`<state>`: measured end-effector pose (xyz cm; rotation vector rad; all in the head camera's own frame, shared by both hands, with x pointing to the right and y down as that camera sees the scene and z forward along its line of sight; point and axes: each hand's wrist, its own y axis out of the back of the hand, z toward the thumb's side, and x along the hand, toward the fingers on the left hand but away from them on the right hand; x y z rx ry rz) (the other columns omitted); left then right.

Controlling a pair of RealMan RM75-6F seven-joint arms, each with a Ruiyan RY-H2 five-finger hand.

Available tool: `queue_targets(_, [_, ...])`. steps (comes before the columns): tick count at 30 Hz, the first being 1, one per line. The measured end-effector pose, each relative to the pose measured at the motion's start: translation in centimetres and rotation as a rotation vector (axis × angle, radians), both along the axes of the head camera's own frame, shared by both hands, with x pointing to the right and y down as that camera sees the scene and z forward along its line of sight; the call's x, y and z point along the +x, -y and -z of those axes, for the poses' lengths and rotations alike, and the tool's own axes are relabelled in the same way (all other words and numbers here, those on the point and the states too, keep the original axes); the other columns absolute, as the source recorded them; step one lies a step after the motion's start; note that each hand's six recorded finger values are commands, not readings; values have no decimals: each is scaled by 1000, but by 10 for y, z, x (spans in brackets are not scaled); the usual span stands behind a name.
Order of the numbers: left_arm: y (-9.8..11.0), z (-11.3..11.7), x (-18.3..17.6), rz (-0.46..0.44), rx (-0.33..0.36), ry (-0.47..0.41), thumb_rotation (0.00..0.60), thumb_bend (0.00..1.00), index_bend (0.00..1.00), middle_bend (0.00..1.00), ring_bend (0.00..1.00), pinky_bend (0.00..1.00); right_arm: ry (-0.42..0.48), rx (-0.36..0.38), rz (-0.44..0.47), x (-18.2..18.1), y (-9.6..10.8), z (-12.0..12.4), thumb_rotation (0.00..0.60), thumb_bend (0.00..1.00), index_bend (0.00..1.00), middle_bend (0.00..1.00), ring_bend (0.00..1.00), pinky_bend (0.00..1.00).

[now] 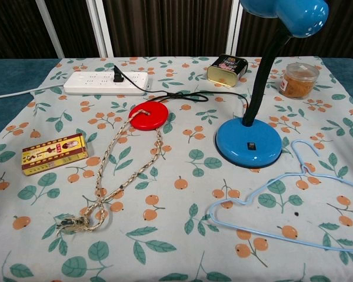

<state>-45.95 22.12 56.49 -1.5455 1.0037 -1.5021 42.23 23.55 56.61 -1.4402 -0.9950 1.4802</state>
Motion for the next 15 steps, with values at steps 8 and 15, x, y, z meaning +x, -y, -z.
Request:
queue_targets(8, [0,0,0,0,0,0,600,361,144,71,55,105,1,-1,3,0,0,1,600,293,25,92,58,0])
queue_targets(15, [0,0,0,0,-1,-2,600,361,144,71,55,105,4,2,1,0,0,2,600,293,25,92,58,0])
